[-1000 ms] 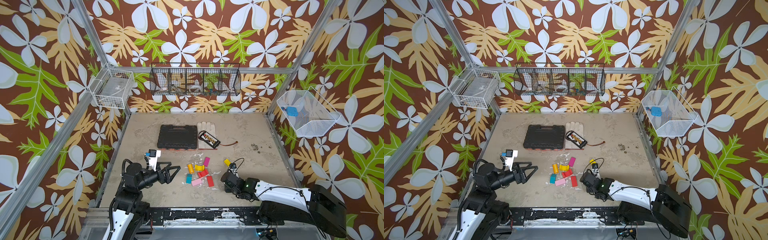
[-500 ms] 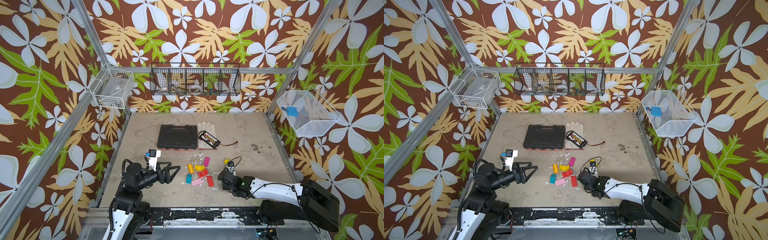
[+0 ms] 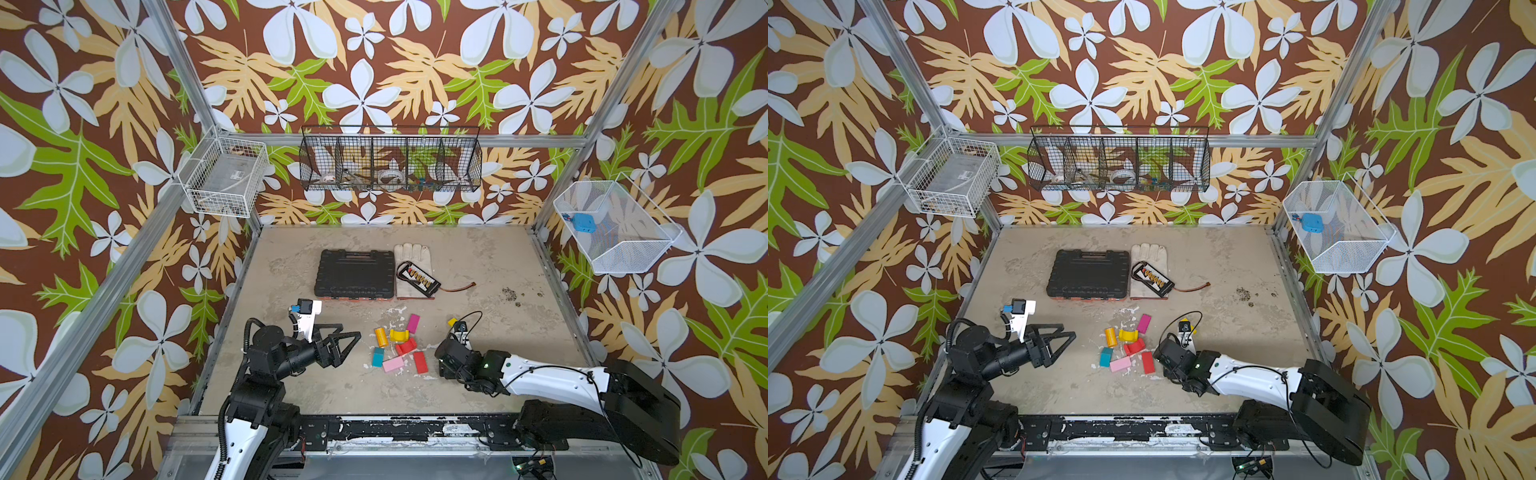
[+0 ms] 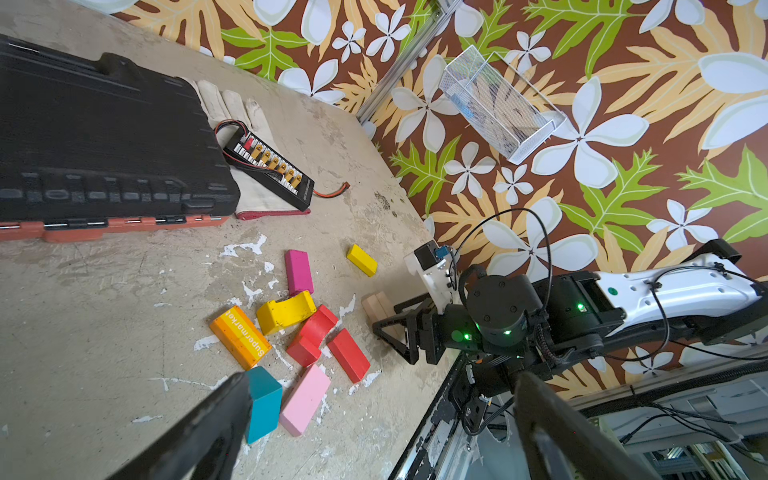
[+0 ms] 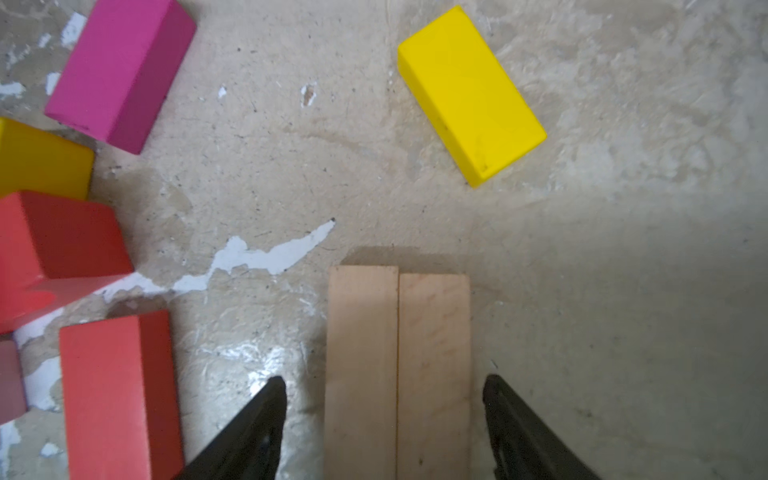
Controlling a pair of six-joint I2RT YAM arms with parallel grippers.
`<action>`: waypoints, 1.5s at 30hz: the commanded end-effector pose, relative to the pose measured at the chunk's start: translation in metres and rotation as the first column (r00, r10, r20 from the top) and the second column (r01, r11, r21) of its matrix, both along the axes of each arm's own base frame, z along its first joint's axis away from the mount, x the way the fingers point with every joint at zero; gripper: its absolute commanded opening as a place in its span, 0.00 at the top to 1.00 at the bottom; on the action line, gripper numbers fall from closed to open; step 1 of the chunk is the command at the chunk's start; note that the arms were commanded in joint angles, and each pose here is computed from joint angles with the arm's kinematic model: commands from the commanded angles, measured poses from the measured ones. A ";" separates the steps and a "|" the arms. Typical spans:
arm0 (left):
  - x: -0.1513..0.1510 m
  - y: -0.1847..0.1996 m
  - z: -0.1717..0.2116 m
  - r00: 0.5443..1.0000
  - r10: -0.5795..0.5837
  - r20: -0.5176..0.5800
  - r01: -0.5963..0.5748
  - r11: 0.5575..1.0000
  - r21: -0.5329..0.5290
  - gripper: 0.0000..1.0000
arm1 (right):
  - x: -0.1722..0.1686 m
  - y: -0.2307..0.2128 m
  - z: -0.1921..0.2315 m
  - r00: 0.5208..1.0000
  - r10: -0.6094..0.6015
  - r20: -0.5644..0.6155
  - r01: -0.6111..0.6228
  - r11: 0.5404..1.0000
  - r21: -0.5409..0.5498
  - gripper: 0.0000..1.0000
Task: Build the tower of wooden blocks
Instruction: 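Raise the open right gripper up from the two wooden blocks, then move the right gripper farther from the robot toward the yellow block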
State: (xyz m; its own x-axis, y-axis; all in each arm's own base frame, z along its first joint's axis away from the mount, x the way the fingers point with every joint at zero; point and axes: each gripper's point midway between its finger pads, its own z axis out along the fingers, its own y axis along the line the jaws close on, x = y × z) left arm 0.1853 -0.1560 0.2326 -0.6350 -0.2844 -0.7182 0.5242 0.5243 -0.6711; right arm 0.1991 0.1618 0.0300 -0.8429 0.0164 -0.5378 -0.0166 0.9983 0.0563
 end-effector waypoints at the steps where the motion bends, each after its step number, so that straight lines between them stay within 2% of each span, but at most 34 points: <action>1: 0.003 0.000 0.003 1.000 0.005 0.018 -0.005 1.000 -0.001 0.00 | 0.005 -0.007 0.014 1.000 -0.001 0.027 0.003 0.999 -0.049 0.25; 7: 0.006 0.002 0.001 1.000 0.025 0.011 -0.025 1.000 0.005 0.00 | 0.021 -0.004 0.046 0.996 0.005 0.093 -0.007 1.000 0.014 0.19; 12: 0.010 0.002 -0.004 1.000 0.027 -0.012 -0.026 1.000 0.013 0.00 | 0.029 -0.009 0.057 0.994 -0.020 0.108 0.011 0.997 0.081 0.19; 17: 0.005 0.001 0.001 1.000 0.013 0.015 -0.014 1.000 0.006 0.00 | 0.043 -0.019 0.052 0.990 -0.060 0.131 0.048 0.994 0.099 0.20; 21: 0.004 0.001 0.002 1.000 0.015 0.017 -0.015 1.000 0.004 0.00 | 0.056 -0.035 0.037 0.989 -0.129 0.069 0.120 0.986 0.113 0.25; 28: 0.007 0.001 -0.002 1.000 0.018 -0.002 -0.018 1.000 0.010 0.00 | 0.066 -0.040 0.028 0.984 -0.158 0.079 0.151 0.984 0.091 0.26; 40: 0.010 0.001 -0.006 1.000 0.019 -0.024 -0.019 1.000 0.015 0.00 | 0.068 -0.067 -0.001 0.970 -0.244 0.008 0.243 0.969 0.043 0.32; 45: 0.006 0.001 0.001 1.000 0.017 0.011 -0.017 1.000 0.007 0.00 | 0.068 -0.078 -0.003 0.962 -0.274 0.016 0.273 0.961 0.032 0.32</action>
